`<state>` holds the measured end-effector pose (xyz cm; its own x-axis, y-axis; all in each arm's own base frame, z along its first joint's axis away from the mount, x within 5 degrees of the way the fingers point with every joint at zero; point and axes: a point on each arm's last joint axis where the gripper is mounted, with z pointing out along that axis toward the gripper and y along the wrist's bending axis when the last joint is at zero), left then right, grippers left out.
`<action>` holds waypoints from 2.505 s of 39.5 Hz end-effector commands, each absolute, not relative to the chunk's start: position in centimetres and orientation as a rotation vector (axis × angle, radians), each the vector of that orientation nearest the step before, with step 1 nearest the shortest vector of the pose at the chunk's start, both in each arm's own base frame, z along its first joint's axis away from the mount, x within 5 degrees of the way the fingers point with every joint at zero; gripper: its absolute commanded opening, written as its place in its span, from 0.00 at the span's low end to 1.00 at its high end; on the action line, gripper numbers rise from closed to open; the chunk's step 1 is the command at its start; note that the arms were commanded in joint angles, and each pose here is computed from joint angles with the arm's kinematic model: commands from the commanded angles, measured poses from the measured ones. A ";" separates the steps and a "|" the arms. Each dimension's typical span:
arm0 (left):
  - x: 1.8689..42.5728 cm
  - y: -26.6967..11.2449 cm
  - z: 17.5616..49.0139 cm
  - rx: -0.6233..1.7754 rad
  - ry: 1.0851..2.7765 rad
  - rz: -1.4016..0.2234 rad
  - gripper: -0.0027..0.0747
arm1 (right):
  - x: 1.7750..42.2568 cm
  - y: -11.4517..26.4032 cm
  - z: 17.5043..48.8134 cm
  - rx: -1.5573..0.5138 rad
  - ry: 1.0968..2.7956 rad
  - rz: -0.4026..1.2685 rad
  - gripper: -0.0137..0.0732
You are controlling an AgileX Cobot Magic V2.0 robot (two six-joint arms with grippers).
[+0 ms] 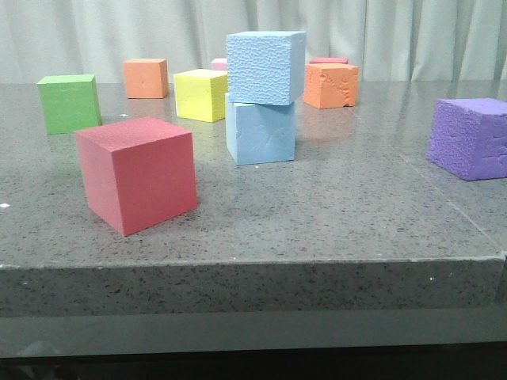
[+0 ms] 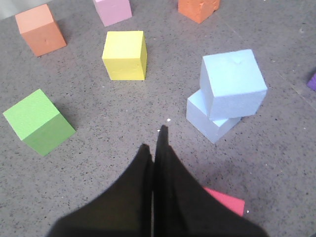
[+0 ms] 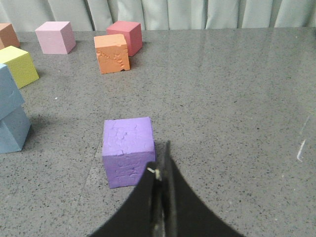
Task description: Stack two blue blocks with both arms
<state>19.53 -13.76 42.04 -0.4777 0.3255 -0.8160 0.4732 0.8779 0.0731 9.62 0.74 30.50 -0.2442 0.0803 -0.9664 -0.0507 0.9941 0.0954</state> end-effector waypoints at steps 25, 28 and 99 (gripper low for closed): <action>7.2 -5.0 35.6 0.490 1.627 -0.472 0.01 | 9.8 0.7 32.1 0.001 1.705 0.111 0.08; 6.2 -4.3 35.1 0.469 1.580 -0.508 0.01 | 9.8 0.7 32.1 0.001 1.705 0.111 0.08; 3.4 -2.3 30.7 0.432 1.390 -0.510 0.01 | 9.8 0.7 32.1 0.001 1.705 0.111 0.08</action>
<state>3.61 -2.65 29.96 0.0160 -0.0224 -0.9996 0.6005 0.7996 -0.0083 9.62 0.75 30.52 -0.2425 0.0804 -0.9668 -0.0511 0.9941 0.0955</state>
